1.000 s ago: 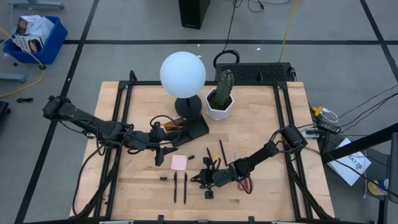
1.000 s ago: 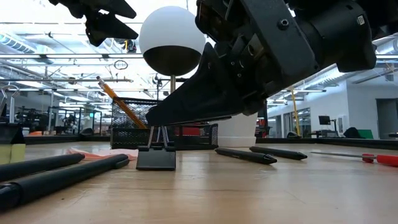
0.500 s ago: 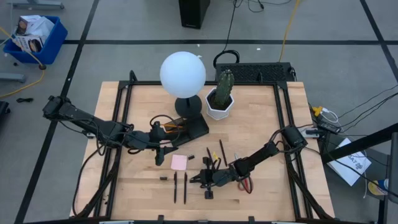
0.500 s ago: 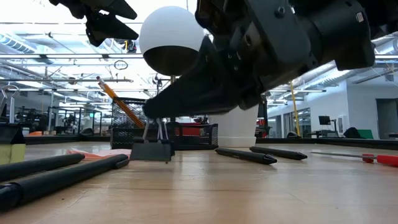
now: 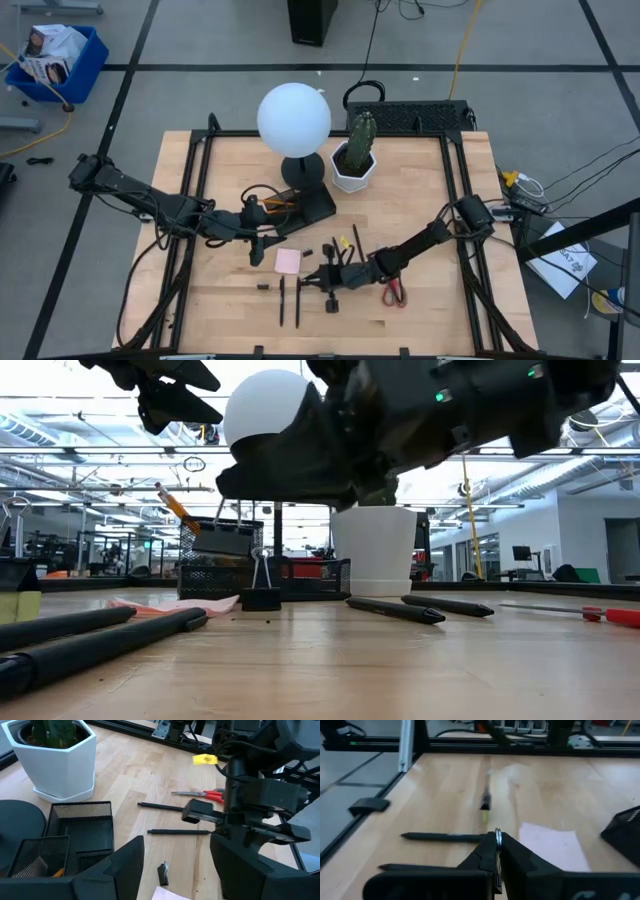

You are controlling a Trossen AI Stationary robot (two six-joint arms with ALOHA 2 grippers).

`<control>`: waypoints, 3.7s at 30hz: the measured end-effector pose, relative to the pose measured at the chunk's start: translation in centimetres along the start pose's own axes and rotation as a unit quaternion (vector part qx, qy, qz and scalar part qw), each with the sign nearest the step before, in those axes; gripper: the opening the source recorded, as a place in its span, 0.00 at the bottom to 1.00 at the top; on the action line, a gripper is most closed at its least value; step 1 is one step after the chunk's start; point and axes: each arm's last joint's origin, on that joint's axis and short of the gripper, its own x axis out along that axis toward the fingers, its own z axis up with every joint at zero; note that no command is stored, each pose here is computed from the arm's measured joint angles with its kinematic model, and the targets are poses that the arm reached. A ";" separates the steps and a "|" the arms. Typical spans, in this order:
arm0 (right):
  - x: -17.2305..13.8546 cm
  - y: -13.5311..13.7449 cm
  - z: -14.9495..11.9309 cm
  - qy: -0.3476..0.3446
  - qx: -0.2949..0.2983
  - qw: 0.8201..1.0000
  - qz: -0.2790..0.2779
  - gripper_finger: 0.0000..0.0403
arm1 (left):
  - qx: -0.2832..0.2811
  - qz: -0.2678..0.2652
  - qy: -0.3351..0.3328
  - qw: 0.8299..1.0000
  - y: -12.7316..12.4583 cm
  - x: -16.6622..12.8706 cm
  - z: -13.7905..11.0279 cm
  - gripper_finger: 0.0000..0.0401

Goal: Pick and place office supplies into organizer
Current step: Put the bottom right black binder clip into the desk organizer, then put the top black binder clip into the desk organizer

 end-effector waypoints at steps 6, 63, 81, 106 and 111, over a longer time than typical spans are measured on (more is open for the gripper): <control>0.6 -2.2 0.8 -0.027 -0.015 0.999 -0.024 0.02 | 0.002 0.000 0.000 1.000 0.0 0.0 0.0 0.58; 1.8 -13.9 1.8 -0.040 0.015 0.986 -0.162 0.14 | 0.003 0.000 0.000 1.000 0.0 0.0 0.0 0.58; 1.9 -11.4 1.7 -0.033 -0.017 0.996 -0.083 0.20 | 0.005 0.002 0.004 1.000 0.1 0.1 -0.3 0.58; -1.1 -9.4 3.5 0.076 -0.061 0.981 0.169 0.40 | 0.005 0.001 0.003 1.000 0.1 0.1 -0.3 0.58; -1.2 -9.7 3.2 0.091 -0.073 0.983 0.142 0.41 | 0.004 -0.004 -0.009 1.000 0.0 0.1 0.0 0.58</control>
